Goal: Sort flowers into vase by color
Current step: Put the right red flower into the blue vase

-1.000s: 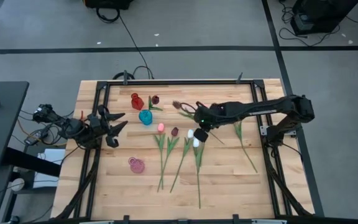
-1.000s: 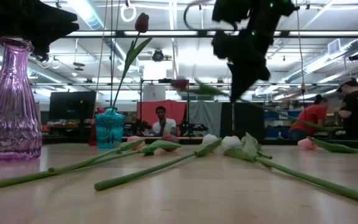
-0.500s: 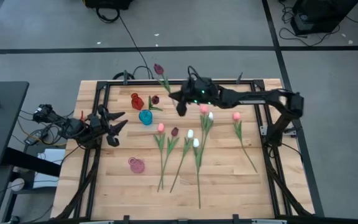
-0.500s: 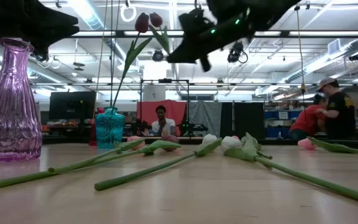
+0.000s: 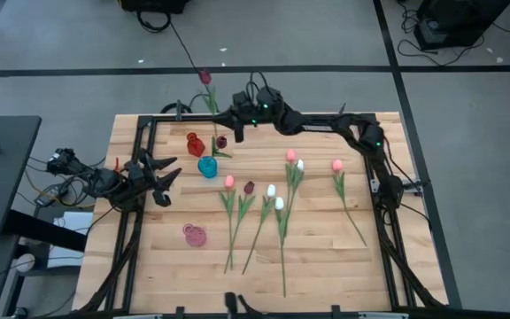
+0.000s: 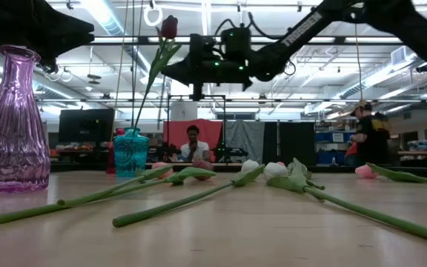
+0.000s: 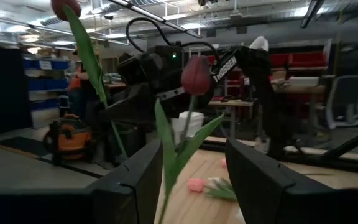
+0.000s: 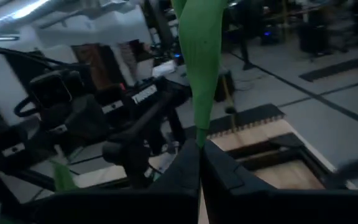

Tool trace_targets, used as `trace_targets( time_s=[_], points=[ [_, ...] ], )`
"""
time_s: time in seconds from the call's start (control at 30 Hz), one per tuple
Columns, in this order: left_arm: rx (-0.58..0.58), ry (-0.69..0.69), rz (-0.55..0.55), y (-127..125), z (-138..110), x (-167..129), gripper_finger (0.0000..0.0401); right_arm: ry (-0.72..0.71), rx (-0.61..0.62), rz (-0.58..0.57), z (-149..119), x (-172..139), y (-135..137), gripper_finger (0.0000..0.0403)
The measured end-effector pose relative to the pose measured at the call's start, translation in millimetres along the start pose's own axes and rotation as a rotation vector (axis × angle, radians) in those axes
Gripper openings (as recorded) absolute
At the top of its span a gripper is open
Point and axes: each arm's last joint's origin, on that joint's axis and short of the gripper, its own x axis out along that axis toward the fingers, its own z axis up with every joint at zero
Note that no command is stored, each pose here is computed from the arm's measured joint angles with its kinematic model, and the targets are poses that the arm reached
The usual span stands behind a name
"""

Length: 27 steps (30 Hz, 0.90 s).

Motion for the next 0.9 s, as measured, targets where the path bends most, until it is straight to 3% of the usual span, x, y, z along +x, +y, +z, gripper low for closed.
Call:
trace_targets(
  time_s=[0.2,0.4,0.9],
  points=[
    [0.006,0.006,0.019,1,0,0,0.0182,-0.037,-0.036,0.116,16,22,-3,0.0012],
    [0.007,0.006,0.019,1,0,0,0.0182,-0.022,-0.067,0.178,10,34,-7,0.0012],
    [0.006,0.007,0.026,1,0,0,0.0182,0.023,-0.208,0.206,-7,52,21,0.0012]
  ],
)
